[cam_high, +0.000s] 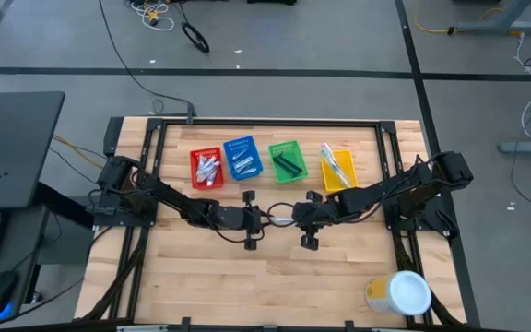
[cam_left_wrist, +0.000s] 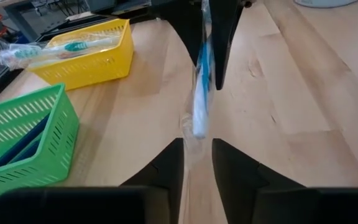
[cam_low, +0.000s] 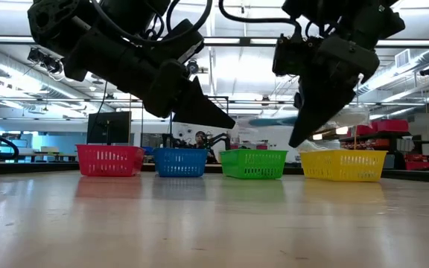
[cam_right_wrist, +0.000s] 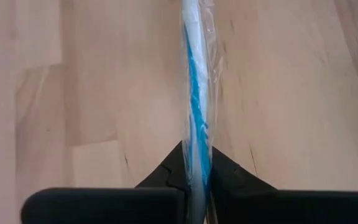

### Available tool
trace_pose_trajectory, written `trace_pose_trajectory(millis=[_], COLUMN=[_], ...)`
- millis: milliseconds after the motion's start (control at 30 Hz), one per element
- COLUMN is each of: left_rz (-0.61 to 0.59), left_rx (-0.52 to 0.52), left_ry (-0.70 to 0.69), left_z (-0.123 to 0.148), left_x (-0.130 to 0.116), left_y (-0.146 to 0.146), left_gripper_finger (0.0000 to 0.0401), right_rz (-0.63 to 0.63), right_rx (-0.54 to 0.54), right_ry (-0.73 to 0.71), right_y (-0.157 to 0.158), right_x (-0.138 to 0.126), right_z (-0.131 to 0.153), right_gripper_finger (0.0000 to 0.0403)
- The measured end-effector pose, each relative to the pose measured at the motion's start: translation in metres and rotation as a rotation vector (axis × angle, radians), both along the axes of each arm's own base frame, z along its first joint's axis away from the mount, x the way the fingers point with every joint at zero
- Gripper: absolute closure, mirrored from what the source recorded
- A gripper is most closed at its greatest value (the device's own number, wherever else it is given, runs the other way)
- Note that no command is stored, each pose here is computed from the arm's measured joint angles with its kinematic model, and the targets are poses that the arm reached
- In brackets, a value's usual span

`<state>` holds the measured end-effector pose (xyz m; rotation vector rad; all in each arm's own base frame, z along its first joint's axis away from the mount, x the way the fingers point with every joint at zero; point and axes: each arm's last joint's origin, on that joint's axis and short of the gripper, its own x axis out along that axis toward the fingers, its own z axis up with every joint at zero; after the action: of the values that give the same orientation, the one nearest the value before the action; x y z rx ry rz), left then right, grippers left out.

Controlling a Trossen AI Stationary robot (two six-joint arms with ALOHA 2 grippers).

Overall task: Pick & Place Travel size toiletries
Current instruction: Put the toothbrush into the yellow bin

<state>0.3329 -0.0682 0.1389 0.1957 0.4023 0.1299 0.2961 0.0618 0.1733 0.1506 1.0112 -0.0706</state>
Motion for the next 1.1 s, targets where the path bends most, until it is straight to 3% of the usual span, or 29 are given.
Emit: trace_pose_trajectory(millis=[167,300,567,667,867,967,1100], left_rz=[0.018,0.034,0.036,0.043,0.052,0.052,0.05], left_rx=[-0.027,-0.026,-0.027,-0.042,-0.068,-0.068,-0.068], left_ry=[-0.001,-0.003,-0.006,-0.009,-0.013,-0.012,-0.012], left_z=[-0.001,-0.001,0.0,0.0,-0.001,-0.001,-0.001], left_x=[0.0,0.0,0.0,0.0,0.0,0.0,0.0], left_y=[0.0,0.001,0.001,0.001,0.001,0.001,0.001], left_gripper_finger=[0.0282,0.0257,0.023,0.0229,0.0231,0.0229,0.0231], right_rz=[-0.1,-0.183,-0.498,-0.629,-0.822,-0.848,-0.828], right_rx=[-0.027,-0.146,-0.422,-0.48,-0.409,-0.374,-0.41], right_ry=[0.06,0.072,-0.068,-0.14,-0.283,-0.363,-0.431], right_y=[-0.003,-0.01,-0.044,-0.061,-0.085,-0.092,-0.1], right_x=[-0.006,-0.015,-0.037,-0.044,-0.057,-0.063,-0.073], right_z=[-0.003,0.005,0.044,0.052,0.02,0.0,-0.016], right_gripper_finger=[0.0378,0.0378,0.0378,0.0378,0.0378,0.0378,0.0378])
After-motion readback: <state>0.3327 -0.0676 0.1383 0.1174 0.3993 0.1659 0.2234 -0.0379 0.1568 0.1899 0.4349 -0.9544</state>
